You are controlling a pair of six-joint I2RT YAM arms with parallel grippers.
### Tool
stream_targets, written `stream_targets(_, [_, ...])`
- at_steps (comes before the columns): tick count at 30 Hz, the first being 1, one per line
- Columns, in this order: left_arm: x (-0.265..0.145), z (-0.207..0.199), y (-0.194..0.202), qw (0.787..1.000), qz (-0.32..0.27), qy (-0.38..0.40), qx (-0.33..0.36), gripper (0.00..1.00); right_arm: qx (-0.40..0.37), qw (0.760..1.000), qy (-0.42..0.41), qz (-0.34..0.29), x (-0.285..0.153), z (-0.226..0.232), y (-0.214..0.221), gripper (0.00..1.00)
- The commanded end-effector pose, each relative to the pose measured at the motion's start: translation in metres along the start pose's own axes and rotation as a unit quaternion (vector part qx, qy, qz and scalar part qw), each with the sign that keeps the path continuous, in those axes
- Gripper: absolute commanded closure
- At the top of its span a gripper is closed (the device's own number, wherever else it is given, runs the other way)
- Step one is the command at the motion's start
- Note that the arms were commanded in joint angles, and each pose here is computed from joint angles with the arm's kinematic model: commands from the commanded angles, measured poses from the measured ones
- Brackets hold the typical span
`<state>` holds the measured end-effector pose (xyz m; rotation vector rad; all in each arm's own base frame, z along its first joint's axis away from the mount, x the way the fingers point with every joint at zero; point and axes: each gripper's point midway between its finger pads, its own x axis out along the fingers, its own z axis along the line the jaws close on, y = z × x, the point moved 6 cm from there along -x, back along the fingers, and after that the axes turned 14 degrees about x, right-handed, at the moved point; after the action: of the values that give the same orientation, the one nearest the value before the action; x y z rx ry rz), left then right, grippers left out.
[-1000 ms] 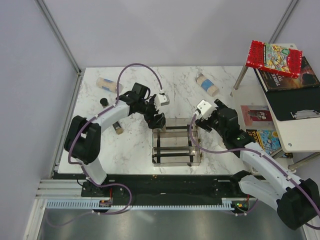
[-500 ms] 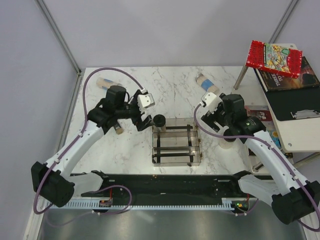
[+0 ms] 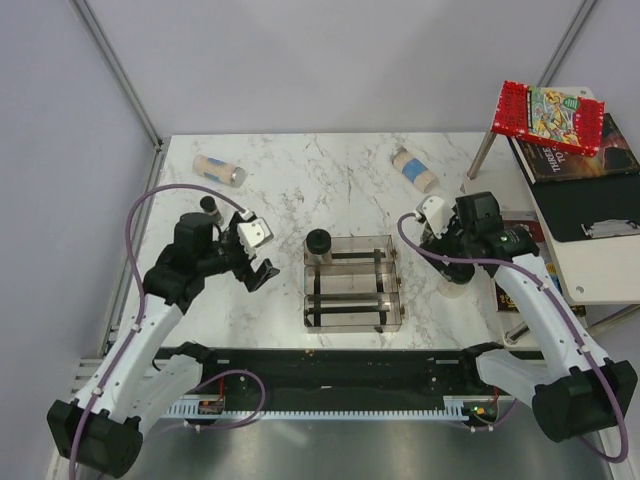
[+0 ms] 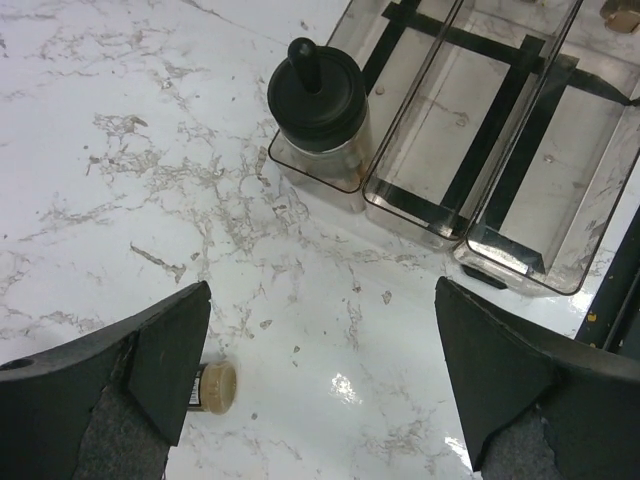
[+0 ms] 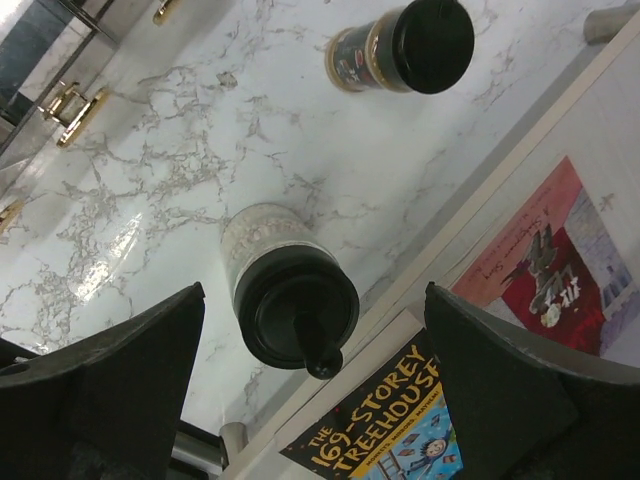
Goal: Organize the condiment bottles
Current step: Pick up the bottle from the center of the board.
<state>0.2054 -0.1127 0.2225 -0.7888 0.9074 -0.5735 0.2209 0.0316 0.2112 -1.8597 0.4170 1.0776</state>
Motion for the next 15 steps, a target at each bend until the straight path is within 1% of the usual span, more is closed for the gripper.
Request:
stream_targets(1, [-0.008, -0.004, -0.001, 0.999, -0.044, -0.008, -0.005, 0.0, 0.021, 1.0, -0.012, 0.007, 0.0, -0.012, 0.002, 0.02])
stream_targets(4, [-0.009, -0.004, 0.003, 0.998, -0.055, -0.005, -0.013, 0.0, 0.021, 0.999, -0.02, 0.02, 0.007, -0.015, 0.009, 0.02])
stream_targets(5, [-0.007, -0.004, 0.004, 0.998, -0.055, -0.001, -0.017, 0.0, 0.029, 0.999, -0.022, 0.03, 0.011, -0.019, 0.014, 0.02])
stream_targets(10, [0.002, -0.002, 0.013, 0.998, -0.045, 0.018, -0.043, 0.0, 0.049, 0.997, -0.045, 0.042, 0.02, -0.025, 0.026, 0.02])
stream_targets(15, [0.007, 0.0, 0.019, 0.997, -0.039, 0.029, -0.056, 0.0, 0.047, 0.994, -0.08, 0.059, 0.028, -0.015, 0.038, 0.02])
